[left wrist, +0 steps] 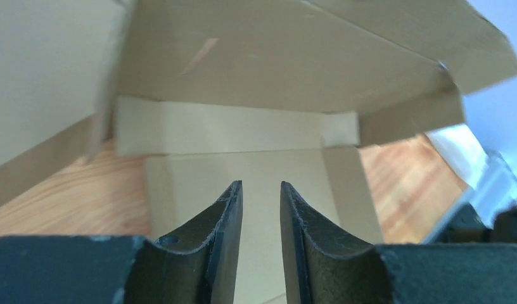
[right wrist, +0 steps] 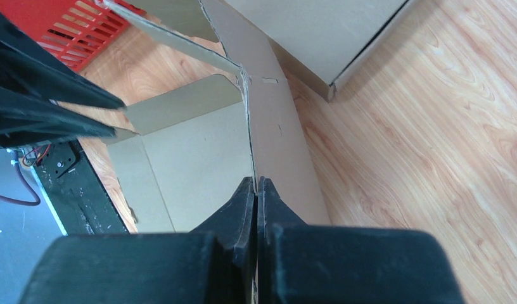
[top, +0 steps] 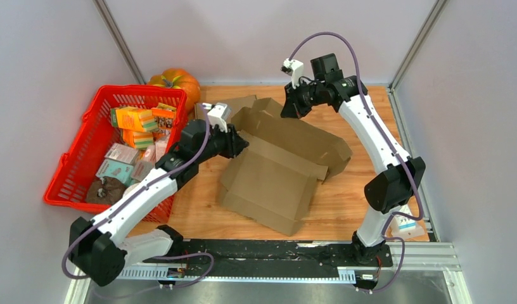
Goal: Fold the paper box
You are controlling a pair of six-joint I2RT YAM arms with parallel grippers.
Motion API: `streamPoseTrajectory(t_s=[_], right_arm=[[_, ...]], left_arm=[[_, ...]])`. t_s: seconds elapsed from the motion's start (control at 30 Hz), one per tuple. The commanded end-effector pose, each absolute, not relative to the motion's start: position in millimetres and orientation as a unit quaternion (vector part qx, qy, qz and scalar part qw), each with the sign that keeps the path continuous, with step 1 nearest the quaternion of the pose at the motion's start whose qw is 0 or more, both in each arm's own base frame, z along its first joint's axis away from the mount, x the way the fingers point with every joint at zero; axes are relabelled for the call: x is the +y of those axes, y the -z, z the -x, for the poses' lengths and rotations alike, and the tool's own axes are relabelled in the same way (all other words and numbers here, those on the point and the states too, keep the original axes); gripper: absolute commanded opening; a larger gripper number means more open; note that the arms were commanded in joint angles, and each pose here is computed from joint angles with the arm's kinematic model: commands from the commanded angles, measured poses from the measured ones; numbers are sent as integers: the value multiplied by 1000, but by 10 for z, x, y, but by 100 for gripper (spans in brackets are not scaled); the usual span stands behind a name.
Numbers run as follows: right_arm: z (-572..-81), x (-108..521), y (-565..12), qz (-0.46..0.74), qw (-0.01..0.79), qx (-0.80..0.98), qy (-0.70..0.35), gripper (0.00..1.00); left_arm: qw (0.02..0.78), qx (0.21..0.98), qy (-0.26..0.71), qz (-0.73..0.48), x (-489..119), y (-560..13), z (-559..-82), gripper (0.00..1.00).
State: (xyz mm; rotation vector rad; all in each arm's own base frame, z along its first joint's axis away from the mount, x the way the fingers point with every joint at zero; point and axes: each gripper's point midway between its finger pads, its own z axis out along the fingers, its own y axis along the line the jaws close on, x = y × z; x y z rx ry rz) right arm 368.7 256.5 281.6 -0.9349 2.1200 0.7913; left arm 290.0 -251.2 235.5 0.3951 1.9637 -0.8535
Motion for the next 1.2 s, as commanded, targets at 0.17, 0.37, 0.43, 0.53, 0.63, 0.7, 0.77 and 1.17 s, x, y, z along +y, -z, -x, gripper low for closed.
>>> streamPoseTrajectory(t_s=[0.17,0.37,0.43,0.53,0.63,0.7,0.77,1.17], right_arm=[[-3719,2408,-2801,334,325,828,-312,0],[-3809,2325,-2728,329,322,830,-317,0],[-3836,2319,-2682,329,318,829,-321,0],[-3868,2279,-2622,324,312,832,-325,0],[-3857,2268,-2596,326,311,831,-326,0],[-3852,2266,-2568,327,313,830,-326,0],[-3853,2261,-2542,327,311,830,-326,0],[-3907,2239,-2505,309,313,838,-324,0]], left_arm=[[469,829,294,-75,-2399,-2037,-3175,29],[399,888,229,-12,-2418,-1329,-3293,7],[377,908,179,18,-2295,-1070,-3336,6],[367,921,119,57,-2076,-677,-3349,3],[344,933,94,56,-2053,-367,-3352,0],[338,936,79,49,-2053,-263,-3406,0],[335,938,82,24,-2107,-205,-3428,0],[472,849,235,-9,-2702,-1012,-3896,13]])
